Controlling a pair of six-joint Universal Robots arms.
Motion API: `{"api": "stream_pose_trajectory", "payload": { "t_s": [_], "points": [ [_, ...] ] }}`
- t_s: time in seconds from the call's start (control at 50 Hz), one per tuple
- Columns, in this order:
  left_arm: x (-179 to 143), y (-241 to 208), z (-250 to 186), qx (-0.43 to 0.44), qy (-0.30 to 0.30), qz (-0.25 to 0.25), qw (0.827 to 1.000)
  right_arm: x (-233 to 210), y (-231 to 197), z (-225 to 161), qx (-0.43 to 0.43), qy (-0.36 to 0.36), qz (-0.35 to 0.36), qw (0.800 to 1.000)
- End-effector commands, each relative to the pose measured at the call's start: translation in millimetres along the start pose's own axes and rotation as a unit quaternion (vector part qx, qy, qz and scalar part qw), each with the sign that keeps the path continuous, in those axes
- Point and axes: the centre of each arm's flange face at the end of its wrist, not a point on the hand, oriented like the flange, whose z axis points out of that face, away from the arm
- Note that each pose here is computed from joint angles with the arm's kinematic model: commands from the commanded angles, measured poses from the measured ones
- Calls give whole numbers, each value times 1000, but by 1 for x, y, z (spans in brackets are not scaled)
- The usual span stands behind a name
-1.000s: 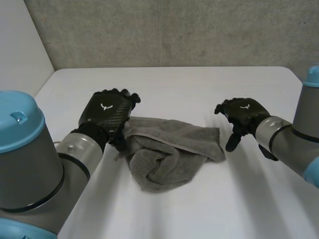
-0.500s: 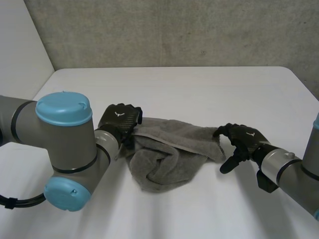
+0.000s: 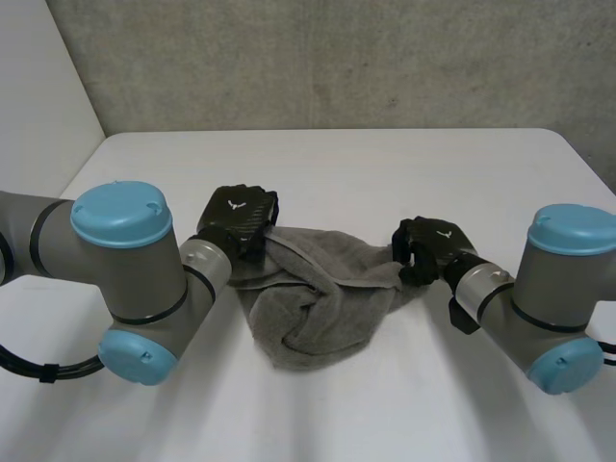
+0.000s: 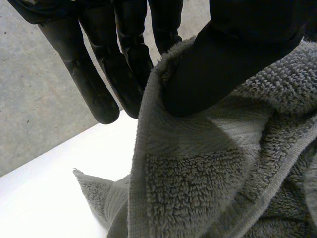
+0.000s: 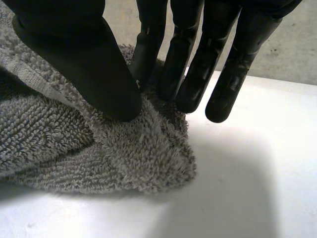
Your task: Fold the towel.
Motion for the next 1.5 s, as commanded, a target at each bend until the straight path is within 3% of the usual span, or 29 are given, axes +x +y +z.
{"api": "stream_pose_trajectory", "payload": {
  "t_s": [0.02,0.44,0.72,0.86,0.96,1.0,1.02,1.04,1.06,1.08,1.1,1.12,1.16,1.18,1.2,1.22,1.28,1.32,1.34,1.38,1.4,1.44,1.46,1.48,1.5],
  "points": [
    [-8,4,2,-6,-8,-1,1000,-8,3,-2,-18,-6,1,1000],
    [-33,5,6,-10,-42,23,999,-12,-3,-26,-45,-9,3,999],
    [-36,5,6,-12,-46,22,999,-10,15,-21,-59,-8,-32,998],
    [-35,5,8,-10,-43,23,999,-7,11,1,-19,-10,-55,998],
    [-43,-17,21,46,-57,31,997,-6,-38,25,65,-8,-109,992],
    [-67,-46,33,128,-93,43,986,-9,-93,30,148,2,-164,975],
    [-67,-46,34,128,-94,43,986,-9,-94,30,149,3,-165,975],
    [-83,-68,37,184,-118,52,974,-11,-127,27,203,17,-188,961],
    [-83,-68,37,185,-118,52,974,-13,-159,22,264,36,-204,942],
    [-96,-97,34,252,-139,61,956,-13,-160,22,265,36,-204,942],
    [-106,-126,29,321,-157,67,931,-16,-189,15,328,53,-218,918],
    [-106,-126,29,322,-157,67,931,-16,-189,15,329,53,-218,917],
    [-116,-173,12,435,-181,79,878,-20,-232,-2,437,80,-225,867],
    [-116,-174,12,436,-181,79,878,-20,-233,-2,437,80,-225,867],
    [-116,-186,5,464,-186,82,862,-23,-245,-10,465,86,-229,851],
    [-114,-192,-1,472,-185,82,858,-23,-248,-14,466,88,-229,850],
    [-114,-196,-8,472,-186,82,858,-25,-246,-16,457,86,-228,855],
    [-113,-182,-12,437,-183,81,877,-25,-229,-13,409,78,-225,881],
    [-113,-181,-12,437,-183,81,877,-25,-228,-13,409,78,-225,881],
    [-108,-153,-11,379,-175,77,906,-24,-206,-11,341,66,-226,910],
    [-108,-153,-11,378,-175,77,906,-24,-205,-11,341,66,-226,910],
    [-101,-112,-12,290,-161,67,941,-27,-172,-8,253,41,-234,938],
    [-101,-112,-12,289,-161,67,941,-27,-172,-8,252,40,-234,938],
    [-97,-89,-14,236,-153,61,958,-31,-153,-8,207,23,-239,948],
    [-97,-88,-14,235,-153,61,958,-35,-127,-8,151,0,-242,958]
  ]
}}
